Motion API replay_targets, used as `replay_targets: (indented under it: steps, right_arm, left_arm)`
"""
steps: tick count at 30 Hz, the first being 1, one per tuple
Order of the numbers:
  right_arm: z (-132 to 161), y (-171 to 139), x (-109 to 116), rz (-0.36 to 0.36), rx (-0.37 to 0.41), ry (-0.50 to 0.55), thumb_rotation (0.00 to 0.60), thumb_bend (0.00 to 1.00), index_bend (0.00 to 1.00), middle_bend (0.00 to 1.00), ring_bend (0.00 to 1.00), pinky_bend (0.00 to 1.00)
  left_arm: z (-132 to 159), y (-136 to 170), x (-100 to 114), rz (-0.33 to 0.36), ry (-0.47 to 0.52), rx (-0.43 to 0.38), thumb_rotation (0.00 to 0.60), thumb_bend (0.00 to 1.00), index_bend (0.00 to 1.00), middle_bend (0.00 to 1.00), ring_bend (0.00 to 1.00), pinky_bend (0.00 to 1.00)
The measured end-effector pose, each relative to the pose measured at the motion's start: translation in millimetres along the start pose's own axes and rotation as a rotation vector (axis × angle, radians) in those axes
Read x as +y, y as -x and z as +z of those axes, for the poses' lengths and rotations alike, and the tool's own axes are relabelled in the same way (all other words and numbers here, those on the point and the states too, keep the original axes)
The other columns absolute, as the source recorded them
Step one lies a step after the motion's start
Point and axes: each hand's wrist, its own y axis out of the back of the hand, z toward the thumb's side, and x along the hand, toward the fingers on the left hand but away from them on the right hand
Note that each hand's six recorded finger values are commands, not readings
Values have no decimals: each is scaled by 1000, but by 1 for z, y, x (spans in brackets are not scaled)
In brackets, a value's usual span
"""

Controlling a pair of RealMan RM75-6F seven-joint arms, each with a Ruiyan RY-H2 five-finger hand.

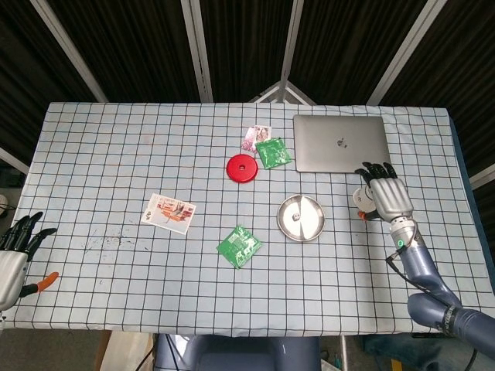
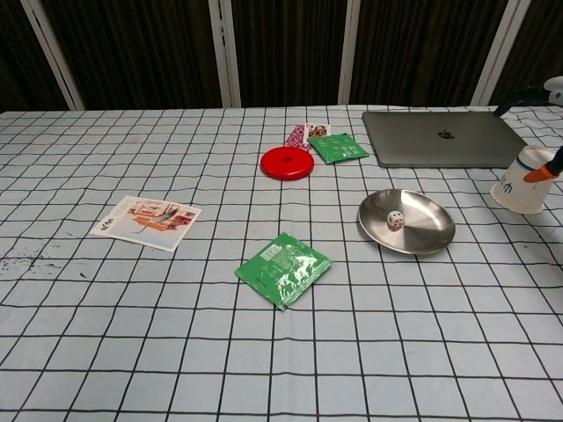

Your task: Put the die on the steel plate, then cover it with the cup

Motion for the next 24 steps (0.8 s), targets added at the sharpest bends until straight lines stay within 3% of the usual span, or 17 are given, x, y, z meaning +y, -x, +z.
replay_targets:
  steps: [11,24]
  right_arm:
    - [-9,17,0,9,-24,-33,600,21,282,296,131,0]
    - [-45,17,-9,38,-92,-28,600,22,295,330,140,0]
  left_arm:
    - [0,-3,-3,-4,-18,10,600,260,209,0,0,128]
    - [4,-5,-10,-21,-44,17,600,260,217,0,0,128]
